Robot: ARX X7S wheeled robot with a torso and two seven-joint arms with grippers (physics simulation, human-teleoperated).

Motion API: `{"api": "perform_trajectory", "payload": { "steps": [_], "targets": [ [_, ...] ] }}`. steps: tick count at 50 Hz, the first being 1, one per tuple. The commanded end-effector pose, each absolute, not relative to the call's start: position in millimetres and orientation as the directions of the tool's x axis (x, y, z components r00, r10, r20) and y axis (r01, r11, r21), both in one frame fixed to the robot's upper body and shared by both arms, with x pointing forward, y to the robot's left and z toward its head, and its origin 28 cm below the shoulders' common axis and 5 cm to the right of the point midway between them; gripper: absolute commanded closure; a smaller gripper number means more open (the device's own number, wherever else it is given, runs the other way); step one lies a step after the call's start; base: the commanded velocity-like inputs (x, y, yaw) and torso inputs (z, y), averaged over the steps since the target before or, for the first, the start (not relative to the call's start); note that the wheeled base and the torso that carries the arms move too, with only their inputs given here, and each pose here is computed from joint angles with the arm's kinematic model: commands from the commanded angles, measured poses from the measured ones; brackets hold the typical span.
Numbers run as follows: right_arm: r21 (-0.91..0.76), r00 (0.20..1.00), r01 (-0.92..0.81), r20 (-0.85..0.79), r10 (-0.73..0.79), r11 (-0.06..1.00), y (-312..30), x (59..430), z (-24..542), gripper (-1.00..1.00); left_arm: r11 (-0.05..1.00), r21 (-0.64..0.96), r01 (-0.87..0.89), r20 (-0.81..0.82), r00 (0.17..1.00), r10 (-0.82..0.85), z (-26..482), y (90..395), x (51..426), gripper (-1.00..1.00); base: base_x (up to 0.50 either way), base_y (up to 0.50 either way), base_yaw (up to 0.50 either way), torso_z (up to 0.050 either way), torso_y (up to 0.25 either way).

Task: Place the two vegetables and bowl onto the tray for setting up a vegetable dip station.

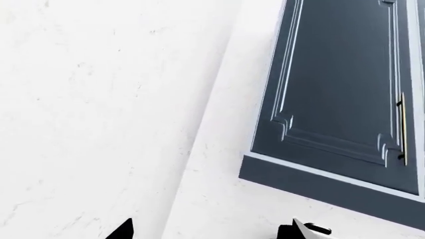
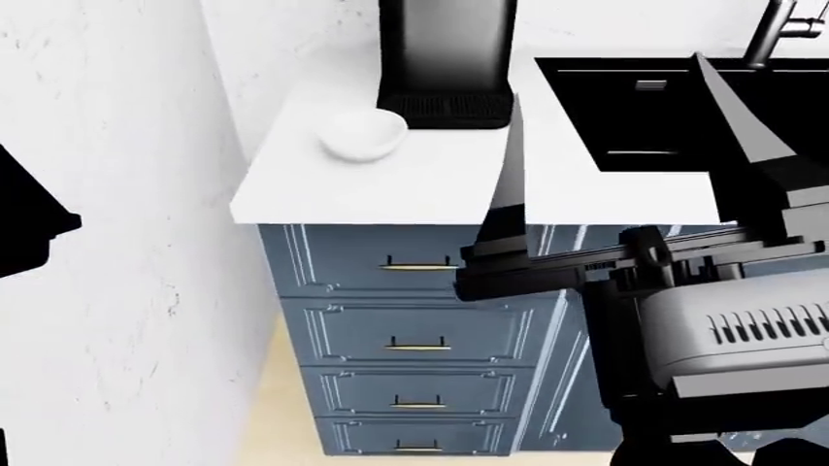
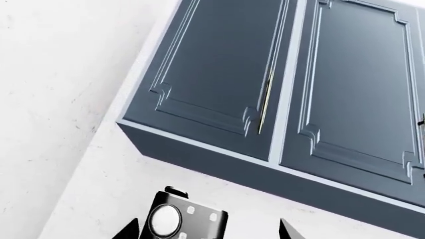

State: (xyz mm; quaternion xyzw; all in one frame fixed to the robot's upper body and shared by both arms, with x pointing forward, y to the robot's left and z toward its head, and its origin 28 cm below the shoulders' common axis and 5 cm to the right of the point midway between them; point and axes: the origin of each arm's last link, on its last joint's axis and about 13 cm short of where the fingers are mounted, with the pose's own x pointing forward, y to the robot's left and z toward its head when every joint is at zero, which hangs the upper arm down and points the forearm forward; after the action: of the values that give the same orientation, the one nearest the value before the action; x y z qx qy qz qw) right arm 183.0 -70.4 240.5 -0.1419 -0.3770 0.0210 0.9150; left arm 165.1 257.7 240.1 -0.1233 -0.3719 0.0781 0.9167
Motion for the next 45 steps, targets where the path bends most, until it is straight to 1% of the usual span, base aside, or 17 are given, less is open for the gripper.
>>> {"api": "perform_trajectory", "payload": {
  "steps": [1,14,20,27,28,30,36,38,40,42,45],
  "targets": [
    [-0.271,0.712,0.061,0.686,0.148,0.961,-70.8,183.2,240.4,-1.00,0.957,-0.286,-0.051,0.663,0.710,0.236,240.5,257.8,164.6,-1.00,0.50,0.21,0.00,0.000,0.000],
    [-0.270,0.712,0.063,0.687,0.146,0.961,-71.0,182.9,240.4,-1.00,0.957,-0.287,-0.050,0.663,0.711,0.235,240.6,257.7,164.1,-1.00,0.50,0.21,0.00,0.000,0.002],
    [-0.244,0.731,0.070,0.673,0.117,0.967,-72.6,185.9,240.0,-1.00,0.956,-0.287,-0.050,0.663,0.711,0.236,240.5,257.9,164.4,-1.00,0.41,0.22,0.00,0.000,0.002],
    [-0.284,0.764,0.070,0.631,0.132,0.956,-66.7,184.9,239.6,-1.00,0.957,-0.286,-0.047,0.663,0.712,0.233,240.5,257.2,164.4,-1.00,0.04,0.13,0.00,0.000,0.000],
    [-0.291,0.761,0.040,0.629,0.160,0.956,-65.6,183.4,240.2,-1.00,0.957,-0.285,-0.047,0.663,0.712,0.232,240.5,257.2,164.3,-1.00,0.00,0.00,0.00,0.000,0.000],
    [-0.293,0.757,0.045,0.634,0.159,0.955,-64.1,180.4,241.6,-1.00,0.957,-0.286,-0.047,0.663,0.712,0.233,240.5,257.2,164.4,-1.00,0.00,0.00,0.00,0.000,0.000],
    [-0.238,0.788,0.092,0.611,0.075,0.967,-68.4,185.5,241.6,-1.00,0.957,-0.287,-0.047,0.662,0.712,0.234,240.5,257.5,164.6,-1.00,0.00,0.00,0.00,0.000,0.000],
    [-0.247,0.797,0.096,0.599,0.074,0.964,-68.2,180.7,244.3,-1.00,0.956,-0.288,-0.047,0.663,0.711,0.235,240.7,257.6,164.3,-1.00,0.00,0.00,0.00,0.000,0.000],
    [-0.274,0.800,0.143,0.598,0.052,0.951,-69.9,174.6,253.1,-1.00,0.957,-0.287,-0.045,0.663,0.712,0.232,240.6,257.2,164.7,-1.00,0.00,0.00,0.00,0.000,0.000],
    [-0.285,0.801,0.138,0.595,0.062,0.949,-71.3,167.5,266.3,-1.00,0.957,-0.287,-0.043,0.663,0.712,0.231,240.7,257.0,164.8,-1.00,0.00,0.00,0.00,0.000,0.000],
    [-0.333,0.834,0.171,0.549,0.044,0.927,-74.5,163.3,280.8,-1.00,0.956,-0.289,-0.042,0.663,0.712,0.231,240.8,257.1,165.2,-1.00,0.00,0.00,0.00,0.000,0.000]
  ]
}}
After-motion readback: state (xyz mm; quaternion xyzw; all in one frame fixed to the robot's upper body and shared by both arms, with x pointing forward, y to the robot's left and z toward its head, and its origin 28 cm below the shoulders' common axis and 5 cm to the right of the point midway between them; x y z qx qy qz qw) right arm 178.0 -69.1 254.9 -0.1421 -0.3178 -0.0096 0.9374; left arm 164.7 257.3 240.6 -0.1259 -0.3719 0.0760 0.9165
